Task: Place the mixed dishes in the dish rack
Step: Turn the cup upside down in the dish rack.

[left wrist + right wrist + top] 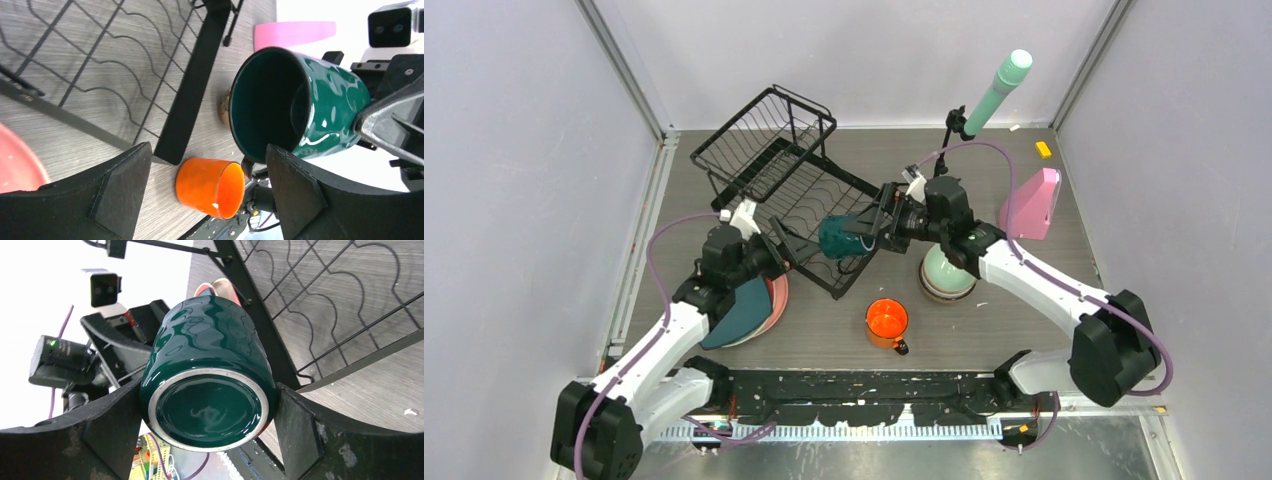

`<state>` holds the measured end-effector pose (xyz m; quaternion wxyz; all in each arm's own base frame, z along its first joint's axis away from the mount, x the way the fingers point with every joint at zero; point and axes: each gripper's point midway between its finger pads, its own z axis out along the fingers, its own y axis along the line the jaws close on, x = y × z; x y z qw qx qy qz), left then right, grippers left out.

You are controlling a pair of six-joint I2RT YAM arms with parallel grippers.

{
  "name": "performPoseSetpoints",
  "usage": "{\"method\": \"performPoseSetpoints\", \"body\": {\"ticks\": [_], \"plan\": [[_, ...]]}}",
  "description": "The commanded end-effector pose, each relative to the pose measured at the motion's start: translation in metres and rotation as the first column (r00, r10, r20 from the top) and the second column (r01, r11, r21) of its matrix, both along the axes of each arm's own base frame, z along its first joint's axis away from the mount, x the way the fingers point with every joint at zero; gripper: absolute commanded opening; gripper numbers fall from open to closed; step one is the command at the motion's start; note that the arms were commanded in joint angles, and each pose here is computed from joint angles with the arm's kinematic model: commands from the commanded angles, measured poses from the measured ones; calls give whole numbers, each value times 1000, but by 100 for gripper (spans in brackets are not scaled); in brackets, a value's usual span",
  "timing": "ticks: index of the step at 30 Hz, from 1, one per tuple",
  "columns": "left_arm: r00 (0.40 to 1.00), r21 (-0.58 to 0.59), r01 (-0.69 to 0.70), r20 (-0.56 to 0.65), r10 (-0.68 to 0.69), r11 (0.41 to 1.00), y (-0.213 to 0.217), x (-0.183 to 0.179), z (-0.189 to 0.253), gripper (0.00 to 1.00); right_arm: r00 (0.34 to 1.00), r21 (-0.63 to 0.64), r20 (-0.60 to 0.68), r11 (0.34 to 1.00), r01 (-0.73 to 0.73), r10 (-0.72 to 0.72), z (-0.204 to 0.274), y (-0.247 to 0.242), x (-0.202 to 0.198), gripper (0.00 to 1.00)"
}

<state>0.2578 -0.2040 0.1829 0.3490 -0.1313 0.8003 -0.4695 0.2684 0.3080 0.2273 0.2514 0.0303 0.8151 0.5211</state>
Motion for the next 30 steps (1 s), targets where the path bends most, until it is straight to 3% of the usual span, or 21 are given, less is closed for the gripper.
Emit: {"method": "performPoseSetpoints", "body": {"ticks": [1, 10, 19, 24, 30], "plan": [[999, 115, -39, 21, 37, 993, 16, -2, 2, 88, 991, -1, 132, 1000, 24, -24, 34, 6, 24, 27], [997, 210, -71, 33, 66, 975, 32, -7, 3, 89, 987, -261, 162, 965, 31, 12, 4, 9, 53, 25], [997, 284, -79, 36, 71, 955, 42, -11, 3, 89, 991, -555, 75, 830, -51, 111, -52, 16, 67, 25], [993, 302, -112, 65, 97, 947, 51, -14, 11, 89, 988, -651, 35, 753, -94, 153, -73, 22, 72, 27], [987, 340, -154, 96, 128, 928, 63, -17, 18, 89, 989, -703, 37, 708, -75, 142, -86, 28, 86, 30]]}}
